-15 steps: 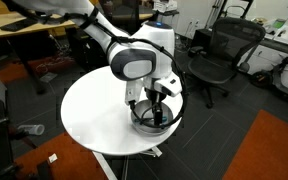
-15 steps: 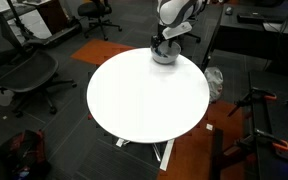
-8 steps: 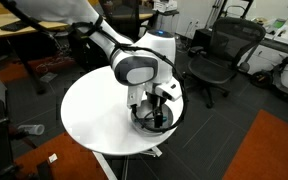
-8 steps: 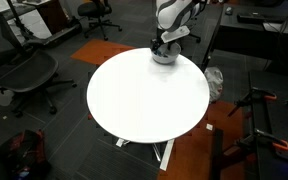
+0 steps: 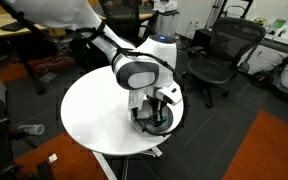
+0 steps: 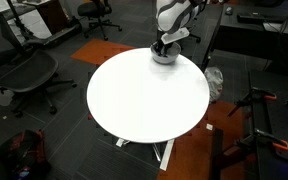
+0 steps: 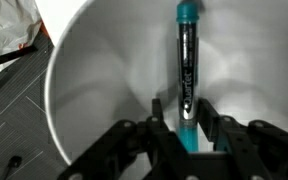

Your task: Take the marker from the white bowl and put it on the table then put it in the white bowl then put it on the table

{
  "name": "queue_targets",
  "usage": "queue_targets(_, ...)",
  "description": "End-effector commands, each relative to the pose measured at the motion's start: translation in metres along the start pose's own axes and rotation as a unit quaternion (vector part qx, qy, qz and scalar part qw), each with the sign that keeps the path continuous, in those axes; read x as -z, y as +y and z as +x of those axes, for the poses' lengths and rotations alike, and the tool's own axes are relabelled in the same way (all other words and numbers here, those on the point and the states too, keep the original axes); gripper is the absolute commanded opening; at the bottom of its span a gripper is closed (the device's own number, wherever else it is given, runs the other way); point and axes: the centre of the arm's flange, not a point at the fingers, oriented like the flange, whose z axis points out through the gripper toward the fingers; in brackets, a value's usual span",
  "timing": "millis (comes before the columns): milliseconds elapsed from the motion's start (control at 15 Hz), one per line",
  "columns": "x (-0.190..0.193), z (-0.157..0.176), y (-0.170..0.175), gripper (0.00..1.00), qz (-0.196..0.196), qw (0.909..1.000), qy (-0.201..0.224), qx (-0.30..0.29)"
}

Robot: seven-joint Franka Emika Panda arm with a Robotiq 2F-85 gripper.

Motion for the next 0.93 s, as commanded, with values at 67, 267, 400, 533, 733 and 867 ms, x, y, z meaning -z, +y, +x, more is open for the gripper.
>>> queue_targets(67,0.003,0.006,0.001,0.05,0.009,0.9999,-0.006,0.003)
queue_targets(267,0.019,0.001,0.003,0.05,0.008,0.9999,0.004,0.004)
queue_targets(400,0.035,-0.002,0.004,0.05,0.012,0.9998,0.014,0.005)
queue_targets(533,0.054,-0.004,0.006,0.05,0.017,0.9995,0.027,0.007)
queue_targets(733,0.088,-0.009,0.007,0.05,0.028,0.9983,0.049,0.013)
queue_targets(867,0.114,-0.015,0.006,0.05,0.034,0.9966,0.07,0.027)
